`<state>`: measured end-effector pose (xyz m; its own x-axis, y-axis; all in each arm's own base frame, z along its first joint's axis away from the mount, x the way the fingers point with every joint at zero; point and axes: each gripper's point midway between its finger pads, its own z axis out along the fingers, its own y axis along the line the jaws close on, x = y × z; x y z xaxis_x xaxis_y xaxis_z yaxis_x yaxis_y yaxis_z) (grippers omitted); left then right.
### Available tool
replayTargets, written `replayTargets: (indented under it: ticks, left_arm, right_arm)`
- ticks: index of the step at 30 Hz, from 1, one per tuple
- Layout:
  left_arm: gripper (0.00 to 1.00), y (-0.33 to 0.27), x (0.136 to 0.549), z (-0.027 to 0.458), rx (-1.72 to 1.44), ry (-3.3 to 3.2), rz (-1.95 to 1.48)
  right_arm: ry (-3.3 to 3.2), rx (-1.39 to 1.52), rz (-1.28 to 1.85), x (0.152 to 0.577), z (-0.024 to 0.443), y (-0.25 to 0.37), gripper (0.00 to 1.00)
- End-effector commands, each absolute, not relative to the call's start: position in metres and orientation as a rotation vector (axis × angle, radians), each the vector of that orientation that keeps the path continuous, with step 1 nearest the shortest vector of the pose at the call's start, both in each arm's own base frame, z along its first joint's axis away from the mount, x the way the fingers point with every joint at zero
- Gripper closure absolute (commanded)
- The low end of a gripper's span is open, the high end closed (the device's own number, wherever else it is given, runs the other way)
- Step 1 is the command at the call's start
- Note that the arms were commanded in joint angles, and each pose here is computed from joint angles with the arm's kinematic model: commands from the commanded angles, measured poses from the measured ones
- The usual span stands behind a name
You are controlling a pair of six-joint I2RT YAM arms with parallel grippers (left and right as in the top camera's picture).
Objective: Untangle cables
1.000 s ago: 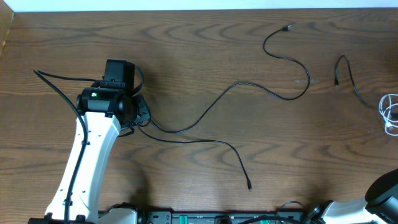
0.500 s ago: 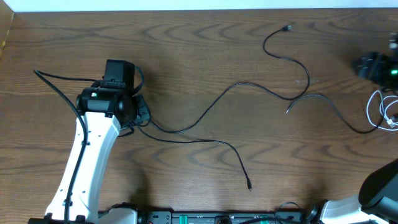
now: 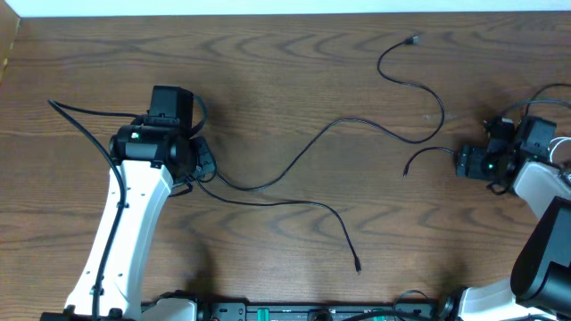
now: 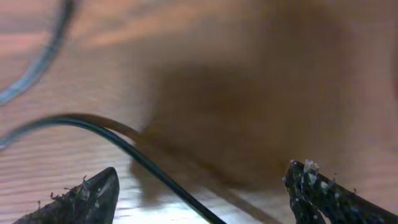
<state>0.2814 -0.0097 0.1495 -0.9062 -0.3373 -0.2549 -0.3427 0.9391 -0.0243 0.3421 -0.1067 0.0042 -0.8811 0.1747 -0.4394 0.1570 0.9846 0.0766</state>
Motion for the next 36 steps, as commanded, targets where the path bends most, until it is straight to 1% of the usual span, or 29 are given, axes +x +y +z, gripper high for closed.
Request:
replayTargets:
  ticks: [1,2,4,5,7,9,10,14,16,17,19,20,21,22,23,25,26,27,28,29,30,31,32,33,36]
  left_arm:
    - [0.93,-0.008,0.279,0.149,-0.509,2.845,0.041]
    - [0.93,-0.008,0.279,0.149,-0.509,2.845,0.041]
    - [0.92,-0.008,0.279,0.148,-0.509,2.847,0.042]
    - [0.93,-0.008,0.279,0.148,-0.509,2.846,0.042]
    - [0.92,-0.008,0.279,0.148,-0.509,2.847,0.042]
    - [0.92,-0.008,0.279,0.149,-0.508,2.845,0.042]
    - [0.93,-0.008,0.279,0.149,-0.509,2.846,0.042]
    - [0.93,-0.008,0.279,0.148,-0.509,2.846,0.042]
    - [0.92,-0.008,0.279,0.148,-0.508,2.846,0.042]
    - [0.93,-0.008,0.279,0.148,-0.509,2.847,0.042]
    - [0.93,-0.008,0.279,0.148,-0.509,2.848,0.041]
    - [0.92,-0.008,0.279,0.148,-0.509,2.849,0.039]
    - [0.93,-0.008,0.279,0.148,-0.509,2.849,0.039]
    - [0.92,-0.008,0.279,0.148,-0.509,2.849,0.039]
    - [0.93,-0.008,0.279,0.148,-0.509,2.849,0.039]
    - [0.92,-0.008,0.279,0.148,-0.509,2.848,0.038]
    - [0.92,-0.008,0.279,0.148,-0.509,2.848,0.038]
    - [0.93,-0.008,0.279,0.148,-0.509,2.848,0.038]
    - [0.92,-0.008,0.279,0.148,-0.509,2.848,0.038]
    - [0.92,-0.008,0.279,0.148,-0.509,2.847,0.038]
    - [0.92,-0.008,0.28,0.149,-0.508,2.844,0.037]
    - [0.92,-0.008,0.28,0.149,-0.508,2.845,0.037]
    - [0.92,-0.008,0.279,0.148,-0.509,2.846,0.037]
    - [0.93,-0.008,0.279,0.148,-0.509,2.848,0.038]
    - [0.92,-0.008,0.279,0.148,-0.509,2.848,0.038]
  right_arm:
    - [2.692,0.301,-0.022,0.332,-0.003,-0.114,0.23]
    - [2.704,0.303,-0.018,0.33,-0.004,-0.113,0.28]
    - [2.741,0.391,-0.069,0.319,-0.008,-0.119,0.34]
    - [2.77,0.469,-0.155,0.307,-0.011,-0.129,0.49]
    - [2.789,0.578,-0.288,0.293,-0.011,-0.143,0.71]
    - [2.77,0.651,-0.328,0.291,-0.01,-0.149,0.93]
    - [2.759,0.67,-0.325,0.292,-0.01,-0.149,0.99]
    - [2.692,0.696,-0.3,0.309,0.005,-0.153,0.99]
    - [2.556,0.666,-0.264,0.342,0.051,-0.16,0.99]
    - [2.436,0.645,-0.259,0.363,0.095,-0.168,0.99]
    - [2.281,0.64,-0.285,0.379,0.157,-0.183,0.98]
    - [2.202,0.664,-0.326,0.379,0.186,-0.197,0.96]
    - [2.149,0.713,-0.36,0.374,0.202,-0.209,0.94]
    - [2.069,0.833,-0.432,0.357,0.218,-0.233,0.91]
    - [2.046,0.885,-0.451,0.349,0.22,-0.241,0.91]
    - [1.995,1.185,-0.467,0.304,0.201,-0.277,0.91]
    - [1.975,1.291,-0.455,0.29,0.191,-0.285,0.93]
    - [1.962,1.371,-0.423,0.281,0.181,-0.289,0.94]
    - [1.981,1.39,-0.293,0.286,0.169,-0.286,0.93]
    - [1.997,1.339,-0.147,0.303,0.167,-0.275,0.86]
    - [2.028,1.202,0.01,0.329,0.169,-0.26,0.79]
    - [2.069,1.025,0.111,0.351,0.172,-0.243,0.75]
    - [2.125,0.827,0.179,0.372,0.17,-0.222,0.67]
    - [2.167,0.749,0.181,0.378,0.163,-0.212,0.65]
    - [2.319,0.518,0.18,0.395,0.129,-0.178,0.64]
